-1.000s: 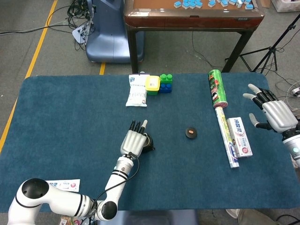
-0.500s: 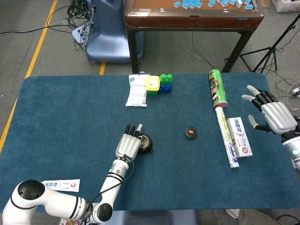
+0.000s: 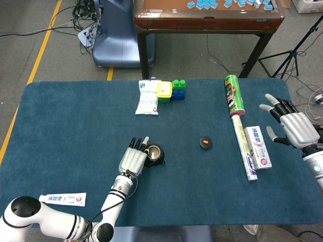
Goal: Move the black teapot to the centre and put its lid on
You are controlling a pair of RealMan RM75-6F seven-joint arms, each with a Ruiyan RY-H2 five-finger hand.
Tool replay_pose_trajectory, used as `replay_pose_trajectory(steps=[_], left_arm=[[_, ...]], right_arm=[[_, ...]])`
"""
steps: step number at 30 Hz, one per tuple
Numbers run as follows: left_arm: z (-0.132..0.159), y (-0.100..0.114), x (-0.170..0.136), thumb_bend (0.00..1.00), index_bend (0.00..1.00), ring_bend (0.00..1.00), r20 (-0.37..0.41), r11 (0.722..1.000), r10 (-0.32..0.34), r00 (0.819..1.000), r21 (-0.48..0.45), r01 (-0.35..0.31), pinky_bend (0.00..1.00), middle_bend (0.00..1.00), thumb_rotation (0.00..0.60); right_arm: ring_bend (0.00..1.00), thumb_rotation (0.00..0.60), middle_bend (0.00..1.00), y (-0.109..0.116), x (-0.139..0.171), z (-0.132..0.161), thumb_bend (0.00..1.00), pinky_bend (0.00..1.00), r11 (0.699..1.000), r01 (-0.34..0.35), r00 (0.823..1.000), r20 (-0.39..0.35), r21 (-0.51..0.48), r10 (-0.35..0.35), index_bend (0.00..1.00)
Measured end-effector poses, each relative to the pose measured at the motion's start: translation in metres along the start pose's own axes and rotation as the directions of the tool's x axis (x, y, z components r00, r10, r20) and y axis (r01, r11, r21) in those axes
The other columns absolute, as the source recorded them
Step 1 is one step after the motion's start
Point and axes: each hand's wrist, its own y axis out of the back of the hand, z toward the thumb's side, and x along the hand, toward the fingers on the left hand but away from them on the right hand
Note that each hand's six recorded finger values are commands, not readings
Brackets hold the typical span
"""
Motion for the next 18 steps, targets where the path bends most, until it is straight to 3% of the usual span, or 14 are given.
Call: replay_pose_trajectory(steps=[18], left_arm=[[-0.019,0.017,-0.026,0.44,0.24,0.00,-0.035,1.000,0.016,0.999,0.024,-0.016,0.00,0.00,0.600]], right_arm=[[0.00,0.600,0.00,0.004,0.004,0.014,0.52,0.00,1.000,0.019,1.000,-0.010,0.005,-0.019,0.16]])
